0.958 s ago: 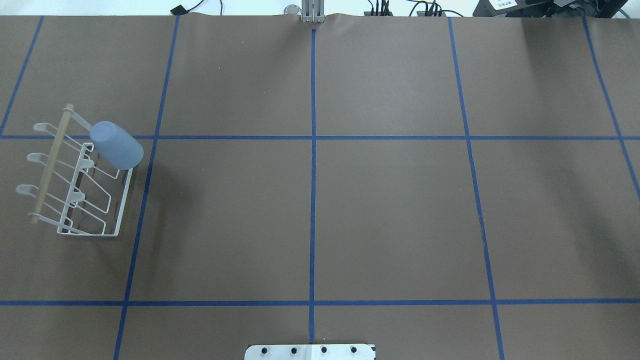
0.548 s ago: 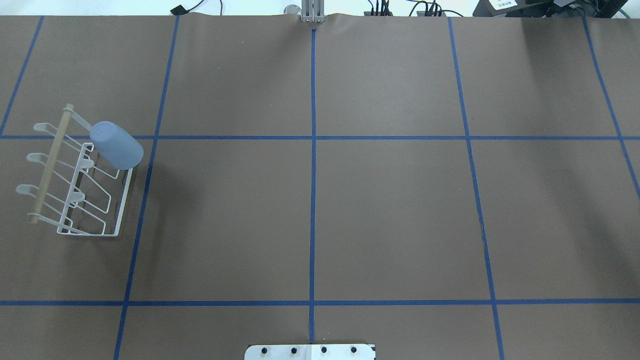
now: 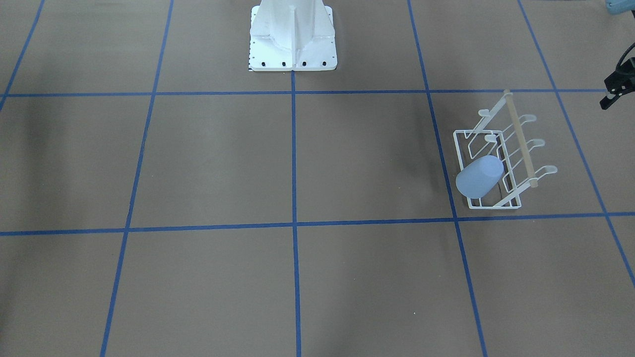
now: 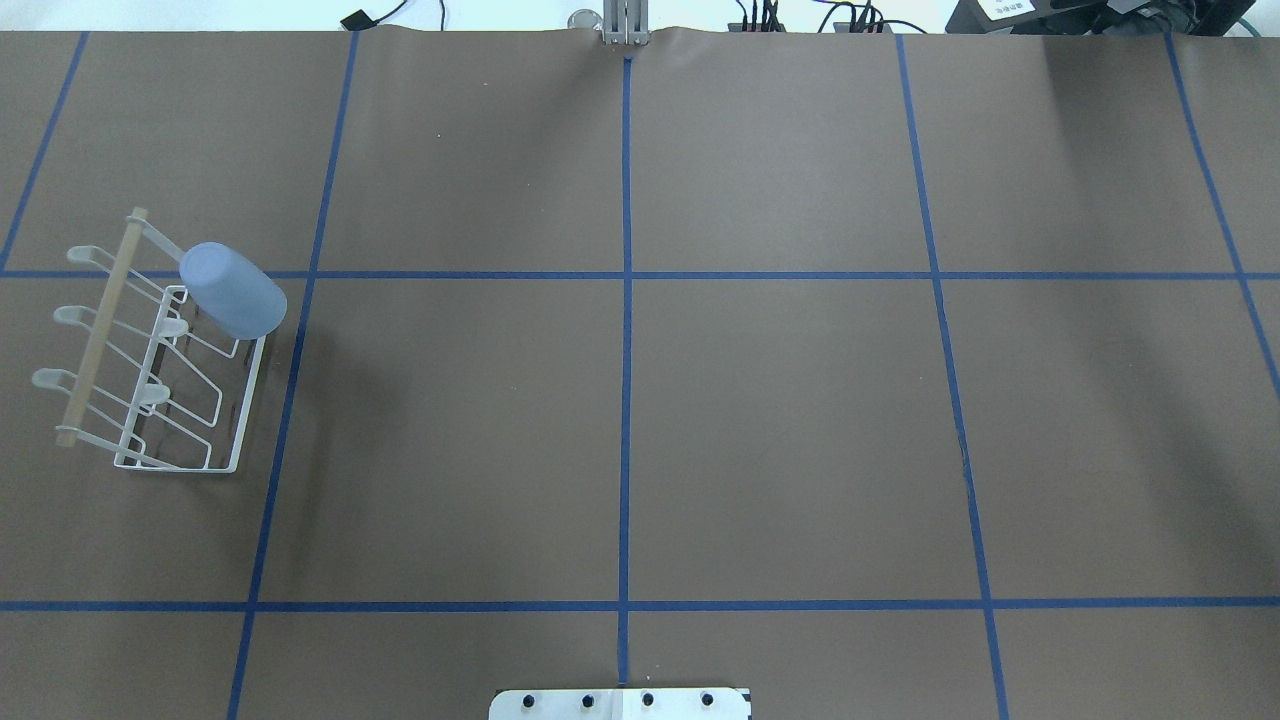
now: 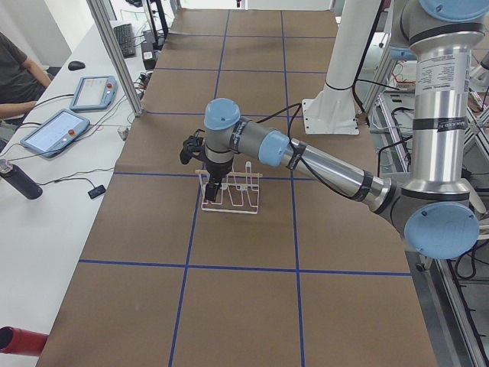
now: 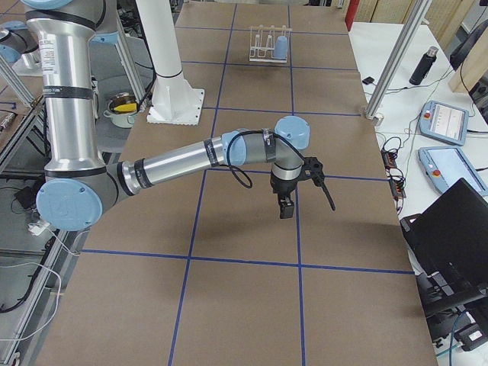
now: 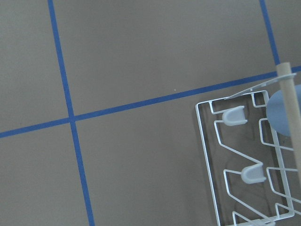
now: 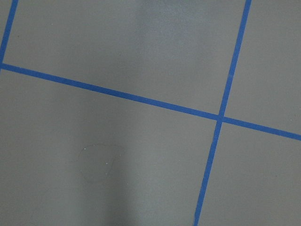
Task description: Hang cup on cup holder
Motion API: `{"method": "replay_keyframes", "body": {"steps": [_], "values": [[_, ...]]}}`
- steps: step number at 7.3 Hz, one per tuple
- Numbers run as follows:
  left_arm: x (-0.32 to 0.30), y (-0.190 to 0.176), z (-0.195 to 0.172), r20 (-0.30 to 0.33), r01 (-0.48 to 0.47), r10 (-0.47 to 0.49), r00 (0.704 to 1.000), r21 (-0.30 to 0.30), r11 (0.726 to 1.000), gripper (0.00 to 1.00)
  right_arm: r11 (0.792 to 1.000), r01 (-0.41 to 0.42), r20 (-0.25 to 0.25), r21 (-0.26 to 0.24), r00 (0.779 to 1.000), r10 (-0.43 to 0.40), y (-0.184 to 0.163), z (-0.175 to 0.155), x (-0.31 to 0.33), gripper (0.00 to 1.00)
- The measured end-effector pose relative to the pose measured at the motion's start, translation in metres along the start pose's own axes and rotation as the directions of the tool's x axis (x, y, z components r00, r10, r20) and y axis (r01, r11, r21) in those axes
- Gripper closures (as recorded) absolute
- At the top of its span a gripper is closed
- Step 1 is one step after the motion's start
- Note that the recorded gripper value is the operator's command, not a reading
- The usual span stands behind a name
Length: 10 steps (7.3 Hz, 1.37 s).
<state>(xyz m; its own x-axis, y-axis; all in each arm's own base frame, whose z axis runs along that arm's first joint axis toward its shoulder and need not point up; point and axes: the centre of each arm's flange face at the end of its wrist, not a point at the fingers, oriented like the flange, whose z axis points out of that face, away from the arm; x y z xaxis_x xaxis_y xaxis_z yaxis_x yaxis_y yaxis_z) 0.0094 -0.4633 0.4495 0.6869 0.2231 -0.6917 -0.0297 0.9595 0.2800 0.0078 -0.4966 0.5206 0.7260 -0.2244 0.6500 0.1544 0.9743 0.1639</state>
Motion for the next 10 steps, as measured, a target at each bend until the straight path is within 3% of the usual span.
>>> {"method": "replay_keyframes", "body": {"steps": [5,7,10], "values": [[0.012,0.023,-0.028,-0.007,0.049,-0.049,0.999,0.04,0.998,0.02,1.0,0.016,-0.001,0.02,1.0,-0.016,-0.002,-0.01,-0.008,0.0],[0.011,0.048,-0.027,-0.02,0.085,-0.085,0.996,0.014,0.996,0.02,1.0,0.016,-0.003,0.021,1.0,-0.016,-0.003,-0.011,-0.008,0.0],[-0.007,0.055,-0.004,-0.02,0.131,-0.132,0.991,-0.04,0.991,0.02,1.0,0.012,0.002,0.017,1.0,-0.012,0.0,-0.01,-0.008,0.0]]}}
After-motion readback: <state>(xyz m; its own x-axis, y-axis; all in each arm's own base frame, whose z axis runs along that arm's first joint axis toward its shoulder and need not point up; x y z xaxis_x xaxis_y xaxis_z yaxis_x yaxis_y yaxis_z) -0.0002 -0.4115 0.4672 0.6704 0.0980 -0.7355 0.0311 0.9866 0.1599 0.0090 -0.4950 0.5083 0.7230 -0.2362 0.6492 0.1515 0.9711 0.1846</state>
